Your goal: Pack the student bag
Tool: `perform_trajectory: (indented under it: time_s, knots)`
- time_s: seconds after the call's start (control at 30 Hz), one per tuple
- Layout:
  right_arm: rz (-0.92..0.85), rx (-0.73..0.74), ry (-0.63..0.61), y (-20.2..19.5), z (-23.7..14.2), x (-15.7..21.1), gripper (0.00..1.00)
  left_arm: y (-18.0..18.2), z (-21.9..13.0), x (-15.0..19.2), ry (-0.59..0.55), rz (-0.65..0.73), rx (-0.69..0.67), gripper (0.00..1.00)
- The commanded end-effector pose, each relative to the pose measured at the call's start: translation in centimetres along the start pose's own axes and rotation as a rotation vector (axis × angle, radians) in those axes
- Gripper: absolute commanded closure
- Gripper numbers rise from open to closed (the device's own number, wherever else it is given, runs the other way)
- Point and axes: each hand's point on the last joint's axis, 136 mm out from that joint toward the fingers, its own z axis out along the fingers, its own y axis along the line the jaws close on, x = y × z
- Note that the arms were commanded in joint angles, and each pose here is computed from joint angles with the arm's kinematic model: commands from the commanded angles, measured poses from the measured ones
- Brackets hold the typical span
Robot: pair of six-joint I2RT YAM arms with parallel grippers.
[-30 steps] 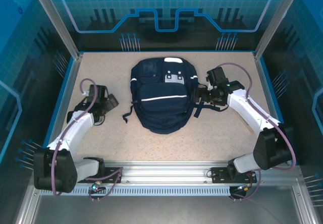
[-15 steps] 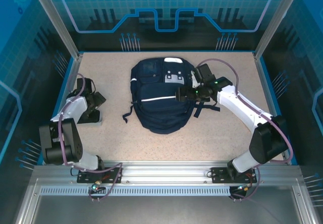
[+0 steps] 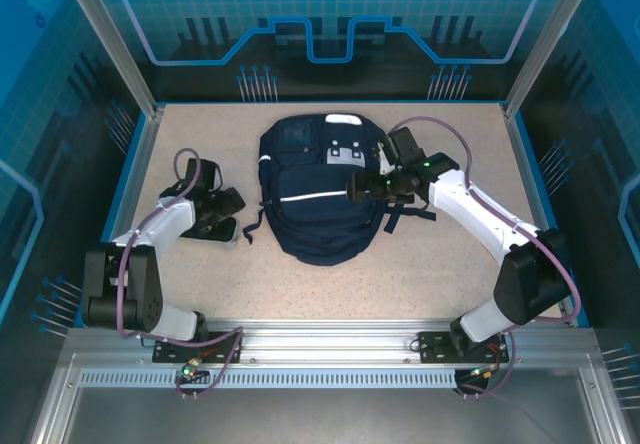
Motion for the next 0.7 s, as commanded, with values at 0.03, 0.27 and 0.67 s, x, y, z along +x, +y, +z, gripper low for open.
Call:
perform_trajectory:
  time_s: [0.03, 0.27, 0.67]
  knots:
    - [-0.002, -0.01, -0.013, 0.9, -0.7, -0.3, 0.01, -0.2, -1.8, 5.1, 0.143, 0.032, -0.004, 0.14]
    - [-0.044, -0.043, -0.047, 1.8, -0.9, -0.2, 0.0, 4.0, -6.0, 3.3, -0.054, -0.047, -0.166, 0.03]
    - [-0.058, -0.048, -0.029, 2.7, -0.7, -0.1, 0.0, 5.3, -2.0, 3.2, -0.03, -0.184, -0.203, 0.01]
